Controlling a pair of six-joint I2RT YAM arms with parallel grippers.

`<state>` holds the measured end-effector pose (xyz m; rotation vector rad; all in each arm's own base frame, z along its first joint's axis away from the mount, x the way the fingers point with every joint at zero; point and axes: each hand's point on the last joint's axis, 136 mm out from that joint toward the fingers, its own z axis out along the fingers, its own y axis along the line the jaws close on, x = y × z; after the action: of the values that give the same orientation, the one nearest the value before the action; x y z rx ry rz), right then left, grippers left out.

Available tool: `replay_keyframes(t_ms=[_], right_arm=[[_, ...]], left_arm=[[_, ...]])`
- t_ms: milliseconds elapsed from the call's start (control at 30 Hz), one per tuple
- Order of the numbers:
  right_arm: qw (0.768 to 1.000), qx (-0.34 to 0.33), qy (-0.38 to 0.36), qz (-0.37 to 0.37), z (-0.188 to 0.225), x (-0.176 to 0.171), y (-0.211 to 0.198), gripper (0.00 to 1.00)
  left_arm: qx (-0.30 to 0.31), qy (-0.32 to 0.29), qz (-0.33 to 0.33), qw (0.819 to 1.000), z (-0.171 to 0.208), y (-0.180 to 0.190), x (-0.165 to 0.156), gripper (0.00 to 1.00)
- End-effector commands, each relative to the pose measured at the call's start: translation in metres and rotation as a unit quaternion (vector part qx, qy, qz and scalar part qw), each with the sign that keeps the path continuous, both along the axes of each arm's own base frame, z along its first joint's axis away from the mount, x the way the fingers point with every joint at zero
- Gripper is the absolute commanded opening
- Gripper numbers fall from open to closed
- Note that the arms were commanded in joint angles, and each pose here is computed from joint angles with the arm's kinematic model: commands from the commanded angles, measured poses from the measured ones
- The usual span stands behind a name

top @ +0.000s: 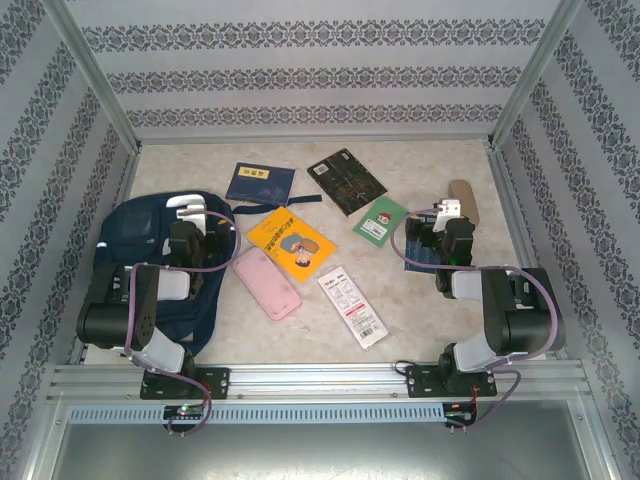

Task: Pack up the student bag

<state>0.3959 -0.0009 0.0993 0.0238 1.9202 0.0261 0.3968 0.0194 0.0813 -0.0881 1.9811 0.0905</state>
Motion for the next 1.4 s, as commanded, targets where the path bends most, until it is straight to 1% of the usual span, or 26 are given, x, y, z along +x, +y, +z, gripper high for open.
replay_keyframes(t_ms=[0,767,900,967,1033,1167,1200,1233,1300,1333,1367], right_arm=[[1.000,-0.001,-0.012,-0.001,0.006,0.002,0.002,0.98],[1.000,-0.001,-0.013,-0.001,0.007,0.002,0.002,0.98],[1.000,0.000,-0.011,0.000,0.006,0.002,0.002,0.98],[1.000,-0.001,-0.014,-0.006,0.008,0.002,0.000,0.98],[1.000,-0.002,-0.020,-0.013,0.018,0.000,-0.002,0.98],[0.999,-0.006,-0.019,-0.047,0.045,-0.010,-0.011,0.98],[0.998,0.003,-0.027,-0.065,0.055,-0.012,-0.016,0.98],[0.994,0.030,-0.031,-0.098,0.064,-0.016,-0.025,0.98],[0.986,0.086,-0.034,-0.137,0.079,-0.020,-0.033,0.98],[0.982,0.110,-0.029,-0.149,0.086,-0.023,-0.035,0.98],[0.982,0.124,-0.025,-0.138,0.093,-0.023,-0.030,0.98]], left_arm=[[0.002,-0.007,-0.012,1.000,0.002,-0.006,0.002,1.00],[0.000,-0.003,-0.012,1.000,0.001,-0.005,0.002,1.00],[0.000,-0.001,-0.020,1.000,0.005,-0.008,0.003,1.00],[0.002,0.014,0.001,1.000,0.017,-0.001,0.006,1.00],[-0.005,0.058,0.043,0.997,0.030,0.011,0.007,1.00],[-0.058,0.097,0.099,0.989,0.075,0.017,0.004,0.99],[-0.075,0.103,0.113,0.985,0.082,0.018,0.002,0.99],[-0.093,0.111,0.128,0.981,0.089,0.019,-0.002,0.99],[-0.117,0.131,0.144,0.974,0.097,0.018,-0.009,1.00],[-0.126,0.146,0.152,0.969,0.098,0.018,-0.012,0.99],[-0.134,0.162,0.157,0.965,0.095,0.016,-0.015,1.00]])
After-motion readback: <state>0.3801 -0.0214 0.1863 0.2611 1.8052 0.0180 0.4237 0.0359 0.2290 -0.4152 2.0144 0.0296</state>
